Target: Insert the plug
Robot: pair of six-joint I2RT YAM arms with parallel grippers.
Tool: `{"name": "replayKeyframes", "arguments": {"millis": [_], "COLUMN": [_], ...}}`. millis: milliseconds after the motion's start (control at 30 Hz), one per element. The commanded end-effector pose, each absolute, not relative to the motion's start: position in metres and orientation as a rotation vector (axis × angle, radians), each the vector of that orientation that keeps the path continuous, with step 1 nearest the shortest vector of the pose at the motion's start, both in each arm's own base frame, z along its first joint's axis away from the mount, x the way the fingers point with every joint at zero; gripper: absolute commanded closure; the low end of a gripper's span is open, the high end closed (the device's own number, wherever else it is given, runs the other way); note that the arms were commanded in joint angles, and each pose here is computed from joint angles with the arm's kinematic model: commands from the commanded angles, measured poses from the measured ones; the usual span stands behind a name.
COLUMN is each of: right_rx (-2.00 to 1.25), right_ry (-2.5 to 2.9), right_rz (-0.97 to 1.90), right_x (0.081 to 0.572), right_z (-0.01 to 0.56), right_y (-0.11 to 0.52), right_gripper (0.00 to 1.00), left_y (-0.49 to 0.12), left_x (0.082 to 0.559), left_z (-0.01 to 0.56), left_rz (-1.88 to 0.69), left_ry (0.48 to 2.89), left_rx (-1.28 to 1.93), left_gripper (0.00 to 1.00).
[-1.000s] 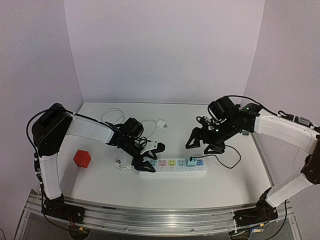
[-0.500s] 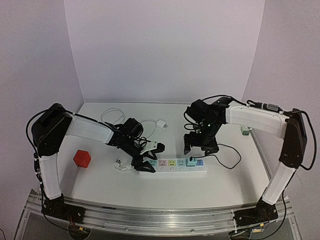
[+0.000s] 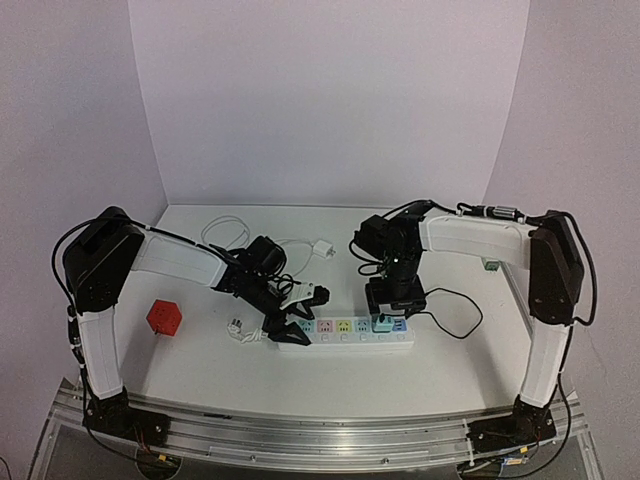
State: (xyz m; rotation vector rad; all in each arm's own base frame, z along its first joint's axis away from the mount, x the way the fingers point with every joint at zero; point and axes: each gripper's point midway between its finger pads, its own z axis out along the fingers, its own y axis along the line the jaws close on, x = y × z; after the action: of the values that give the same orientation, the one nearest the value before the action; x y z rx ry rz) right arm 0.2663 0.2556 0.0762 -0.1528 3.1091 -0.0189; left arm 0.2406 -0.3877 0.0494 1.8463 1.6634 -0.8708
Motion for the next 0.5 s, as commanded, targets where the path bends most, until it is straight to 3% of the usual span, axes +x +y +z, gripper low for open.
{"name": "replayKeyframes", "arguments": {"millis": [0,200,467], "right_rx": [-0.180,-0.189,-0.168], "right_ry": [3.125,3.130,3.154], "right_rz": [-0.030,-0.017,-0.005], "right_x": [0.268,0.270,0.267], "right_z": [0.075,0.069,0.062], "right_y": [0.262,0.266,0.268], "right_gripper": [0.35,0.49,0.92], "left_y": [-0.389,-0.388,-0.388], "left_x": [0.241,0.241,0.242], "left_z": [0.070,0.070,0.069], "left_rz": [-0.875,-0.874,-0.867], "left_ry": [1.596,1.598,1.597], "left_rx": [1.833,1.832,1.836], "left_gripper": [0.27,0.27,0.27]}}
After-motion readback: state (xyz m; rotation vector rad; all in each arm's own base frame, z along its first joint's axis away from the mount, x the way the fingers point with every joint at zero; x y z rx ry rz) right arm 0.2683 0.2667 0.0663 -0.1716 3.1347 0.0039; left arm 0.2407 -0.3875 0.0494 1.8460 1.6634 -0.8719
